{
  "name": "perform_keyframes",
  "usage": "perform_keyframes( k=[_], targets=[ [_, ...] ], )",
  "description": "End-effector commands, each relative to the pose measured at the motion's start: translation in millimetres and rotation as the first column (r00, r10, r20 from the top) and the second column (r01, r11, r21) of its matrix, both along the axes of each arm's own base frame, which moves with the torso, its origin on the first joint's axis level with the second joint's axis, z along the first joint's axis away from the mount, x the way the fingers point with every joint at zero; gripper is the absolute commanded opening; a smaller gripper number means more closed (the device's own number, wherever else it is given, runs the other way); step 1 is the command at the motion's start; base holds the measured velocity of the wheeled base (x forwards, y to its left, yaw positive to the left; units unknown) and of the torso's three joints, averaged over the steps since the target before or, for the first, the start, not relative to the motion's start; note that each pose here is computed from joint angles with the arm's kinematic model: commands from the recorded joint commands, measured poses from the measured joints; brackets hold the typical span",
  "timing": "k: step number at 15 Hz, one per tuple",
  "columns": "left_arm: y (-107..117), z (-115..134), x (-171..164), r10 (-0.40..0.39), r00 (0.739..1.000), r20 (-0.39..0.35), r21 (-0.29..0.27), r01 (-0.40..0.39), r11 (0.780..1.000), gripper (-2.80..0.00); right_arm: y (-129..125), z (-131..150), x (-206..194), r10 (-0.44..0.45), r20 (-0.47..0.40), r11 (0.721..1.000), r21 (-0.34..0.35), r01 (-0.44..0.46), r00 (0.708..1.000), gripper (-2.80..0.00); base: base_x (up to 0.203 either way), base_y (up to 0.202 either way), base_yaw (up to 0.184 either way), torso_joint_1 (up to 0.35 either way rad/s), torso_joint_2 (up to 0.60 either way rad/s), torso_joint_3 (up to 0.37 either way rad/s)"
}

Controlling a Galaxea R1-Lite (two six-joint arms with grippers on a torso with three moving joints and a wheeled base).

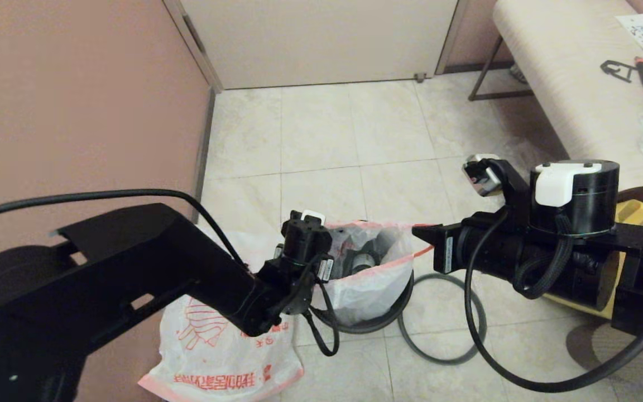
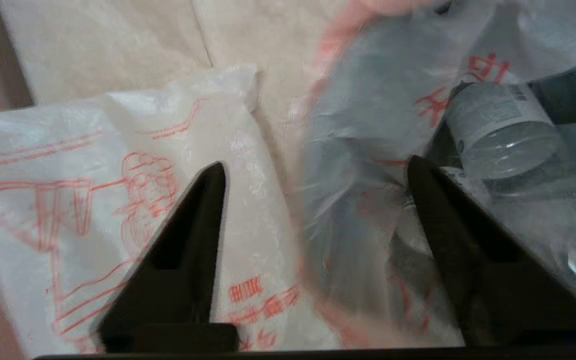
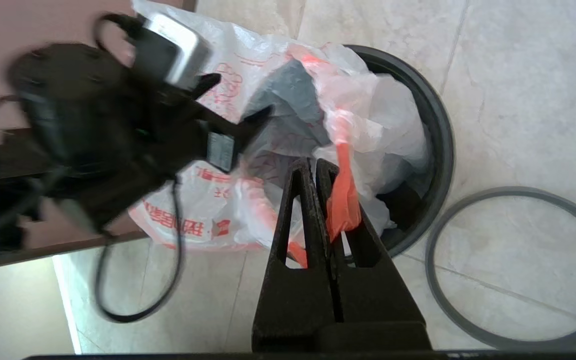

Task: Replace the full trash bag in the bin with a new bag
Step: Place the trash bag on the floor

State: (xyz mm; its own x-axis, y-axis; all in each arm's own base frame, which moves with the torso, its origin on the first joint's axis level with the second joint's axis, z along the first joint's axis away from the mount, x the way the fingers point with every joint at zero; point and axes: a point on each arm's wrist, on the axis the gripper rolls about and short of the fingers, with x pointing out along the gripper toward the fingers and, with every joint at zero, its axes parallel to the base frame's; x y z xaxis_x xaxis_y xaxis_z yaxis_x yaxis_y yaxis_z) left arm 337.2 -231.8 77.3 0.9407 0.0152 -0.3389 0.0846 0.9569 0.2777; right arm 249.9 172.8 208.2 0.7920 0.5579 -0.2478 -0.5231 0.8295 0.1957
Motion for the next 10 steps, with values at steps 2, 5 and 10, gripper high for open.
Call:
perform_keyframes(
  k=[2, 5, 10],
  targets=[
    [30, 35, -31, 0.027, 0.999, 0.027, -0.047, -0.026, 0.999, -2.80, -1, 11, -3, 0.004, 0.034, 1.000, 0.008, -0.005, 0.999, -2.80, 0.000, 0.000, 0.000, 0.000, 0.00, 0.000],
    [64, -2, -63, 0.076, 0.990, -0.120, -0.035, -0.081, 0.996, -2.80, -7, 48, -21, 0.015, 0.092, 0.999, 0.040, -0.018, 0.996, -2.80, 0.000, 0.000, 0.000, 0.000, 0.00, 0.000],
    [87, -84, -78, 0.081, 0.980, -0.179, -0.150, -0.108, 0.983, -2.80, -9, 124, -40, -0.049, 0.263, 0.998, 0.046, 0.038, 0.964, -2.80, 0.000, 0.000, 0.000, 0.000, 0.00, 0.000]
  ],
)
